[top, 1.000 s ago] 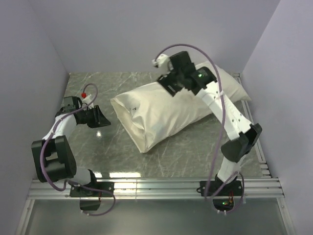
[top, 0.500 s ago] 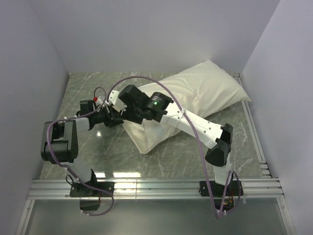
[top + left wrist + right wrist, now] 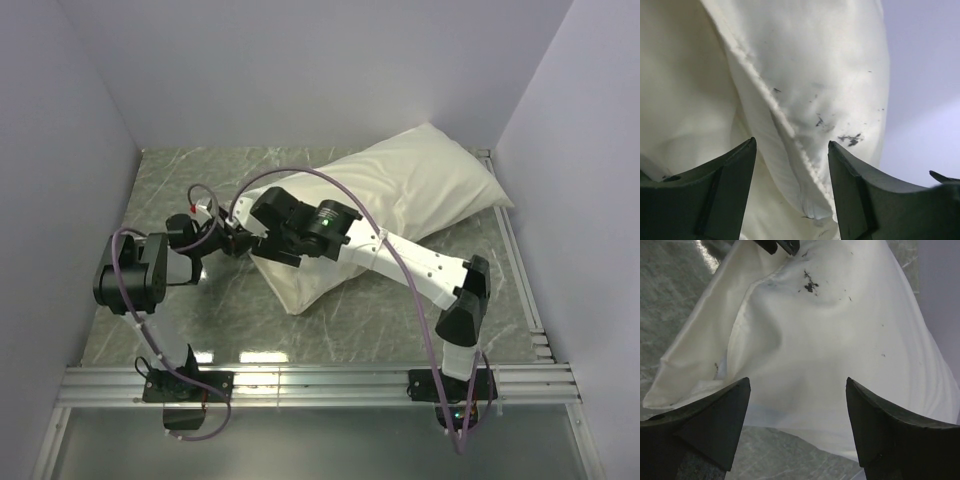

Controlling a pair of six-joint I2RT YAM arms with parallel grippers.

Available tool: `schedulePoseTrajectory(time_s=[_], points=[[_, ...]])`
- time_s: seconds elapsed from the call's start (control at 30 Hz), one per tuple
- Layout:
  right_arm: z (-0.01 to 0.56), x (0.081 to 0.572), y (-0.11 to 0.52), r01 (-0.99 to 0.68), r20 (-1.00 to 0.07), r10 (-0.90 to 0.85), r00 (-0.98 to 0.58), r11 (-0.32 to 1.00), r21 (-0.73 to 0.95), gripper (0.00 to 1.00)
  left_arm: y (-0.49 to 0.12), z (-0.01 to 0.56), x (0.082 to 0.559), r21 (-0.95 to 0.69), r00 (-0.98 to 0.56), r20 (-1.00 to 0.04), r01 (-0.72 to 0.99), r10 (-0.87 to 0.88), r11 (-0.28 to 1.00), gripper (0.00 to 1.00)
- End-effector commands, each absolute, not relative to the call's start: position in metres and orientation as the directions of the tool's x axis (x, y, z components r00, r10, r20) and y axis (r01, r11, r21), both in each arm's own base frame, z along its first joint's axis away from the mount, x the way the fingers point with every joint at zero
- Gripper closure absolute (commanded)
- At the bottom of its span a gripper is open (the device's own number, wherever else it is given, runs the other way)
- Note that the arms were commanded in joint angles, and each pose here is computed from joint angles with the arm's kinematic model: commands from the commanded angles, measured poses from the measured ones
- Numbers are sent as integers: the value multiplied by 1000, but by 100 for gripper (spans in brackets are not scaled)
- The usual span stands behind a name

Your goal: Put the pillow into the pillowcase

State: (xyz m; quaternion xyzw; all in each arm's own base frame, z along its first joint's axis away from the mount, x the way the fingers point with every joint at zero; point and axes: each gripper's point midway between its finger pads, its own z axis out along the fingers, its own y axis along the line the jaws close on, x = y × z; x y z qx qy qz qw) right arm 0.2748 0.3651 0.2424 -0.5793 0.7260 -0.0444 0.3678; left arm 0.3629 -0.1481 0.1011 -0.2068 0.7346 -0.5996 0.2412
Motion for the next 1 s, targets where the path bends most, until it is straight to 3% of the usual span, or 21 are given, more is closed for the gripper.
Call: schedulePoseTrajectory(time_s=[0.0, 0.2, 0.23, 0.27, 0.3, 0.37, 0.53, 0.63, 0.73, 0.77, 0.83, 0.87, 0.97], points=[[280, 264, 372, -758, -542, -839, 55, 319, -569, 16, -136, 152, 366, -972, -753, -229, 145, -617, 184, 34], [219, 266, 396, -745, -384, -923, 26, 238, -624, 16, -59, 174, 365, -964, -636, -248, 90, -730, 250, 27], [220, 270, 403, -734, -395, -918, 28, 250, -632, 16, -48, 176, 365, -957, -617, -268, 85, -740, 276, 24], [217, 273, 406, -730, -396, -918, 31, 250, -637, 16, -28, 188, 368, -923, -558, -369, 123, -743, 365, 19], [210, 275, 412, -726, -385, -922, 37, 240, -644, 16, -22, 185, 365, -924, -563, -351, 78, -748, 374, 18], [206, 278, 422, -730, -392, -919, 43, 239, -640, 16, -5, 198, 364, -899, -521, -415, 106, -746, 426, 17], [170, 286, 430, -723, -319, -946, 55, 183, -667, 17, 20, 217, 360, -899, -482, -420, 105, -769, 425, 14], [164, 300, 427, -676, -295, -954, 60, 179, -715, 23, 32, 217, 358, -903, -472, -412, 93, -780, 421, 14], [175, 318, 419, -637, -304, -952, 21, 222, -738, 36, 30, 213, 353, -891, -476, -434, 97, -765, 444, 14], [179, 323, 416, -627, -308, -951, 12, 232, -743, 47, 27, 211, 348, -889, -474, -439, 103, -763, 447, 15], [191, 338, 408, -597, -322, -947, -10, 264, -758, 61, 24, 207, 344, -886, -473, -443, 104, -761, 451, 15], [195, 342, 406, -591, -326, -945, -15, 271, -760, 76, 22, 203, 341, -888, -479, -438, 100, -761, 449, 16], [216, 352, 399, -569, -359, -933, -30, 311, -761, 100, 18, 191, 335, -897, -503, -412, 80, -760, 434, 21]])
